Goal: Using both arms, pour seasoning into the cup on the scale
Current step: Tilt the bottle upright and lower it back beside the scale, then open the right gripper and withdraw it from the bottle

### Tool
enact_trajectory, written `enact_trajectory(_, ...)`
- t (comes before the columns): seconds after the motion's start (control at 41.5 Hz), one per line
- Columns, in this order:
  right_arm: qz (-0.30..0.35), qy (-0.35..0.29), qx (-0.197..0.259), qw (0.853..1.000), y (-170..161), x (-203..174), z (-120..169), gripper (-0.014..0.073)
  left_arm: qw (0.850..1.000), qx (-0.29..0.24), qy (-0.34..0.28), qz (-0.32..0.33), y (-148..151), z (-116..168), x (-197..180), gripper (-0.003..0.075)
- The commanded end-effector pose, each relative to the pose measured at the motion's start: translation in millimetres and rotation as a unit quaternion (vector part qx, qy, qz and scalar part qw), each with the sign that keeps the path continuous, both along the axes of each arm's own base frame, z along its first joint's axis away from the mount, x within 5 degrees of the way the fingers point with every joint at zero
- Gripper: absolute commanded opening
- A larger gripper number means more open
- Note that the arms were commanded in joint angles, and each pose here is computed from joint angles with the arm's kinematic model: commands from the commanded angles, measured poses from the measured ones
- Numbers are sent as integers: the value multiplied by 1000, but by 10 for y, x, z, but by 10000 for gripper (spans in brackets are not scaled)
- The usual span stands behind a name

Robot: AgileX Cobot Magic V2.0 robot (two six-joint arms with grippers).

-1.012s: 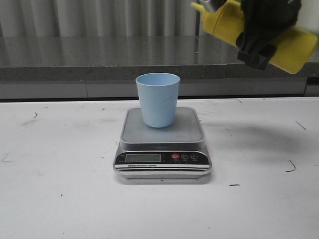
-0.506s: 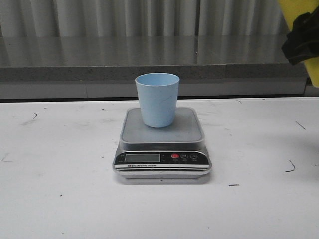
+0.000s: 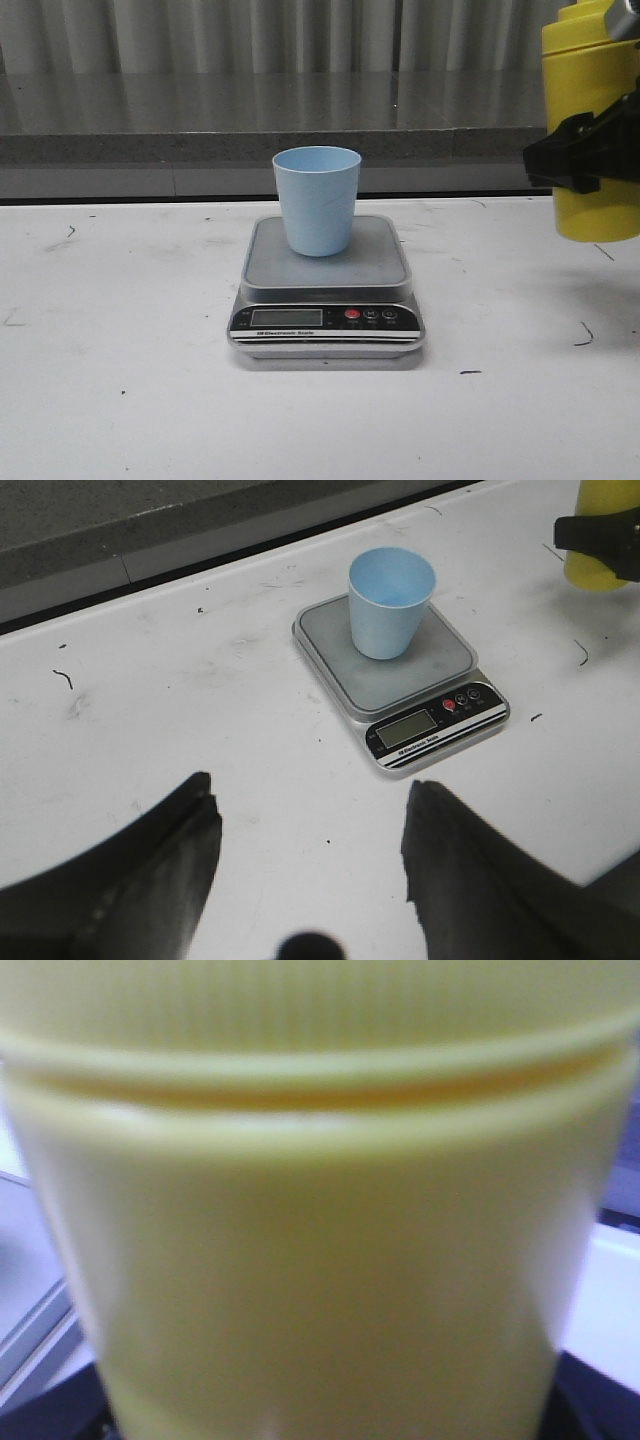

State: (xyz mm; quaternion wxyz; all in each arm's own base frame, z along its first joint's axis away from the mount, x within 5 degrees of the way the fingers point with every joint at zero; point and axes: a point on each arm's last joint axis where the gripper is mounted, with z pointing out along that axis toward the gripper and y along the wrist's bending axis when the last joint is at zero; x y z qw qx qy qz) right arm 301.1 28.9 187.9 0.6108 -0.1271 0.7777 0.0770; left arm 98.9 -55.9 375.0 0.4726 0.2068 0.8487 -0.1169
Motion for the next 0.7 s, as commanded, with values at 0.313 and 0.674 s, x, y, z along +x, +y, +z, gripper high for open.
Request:
enact_trajectory(0.313, 8, -148, 50, 988, 11, 327, -25, 276, 999, -29, -36, -4, -17, 131, 3, 400)
enact_trajectory(0.674, 8, -137, 51, 989, 15, 577, -233, 276, 999, -29, -36, -4, -17, 131, 3, 400)
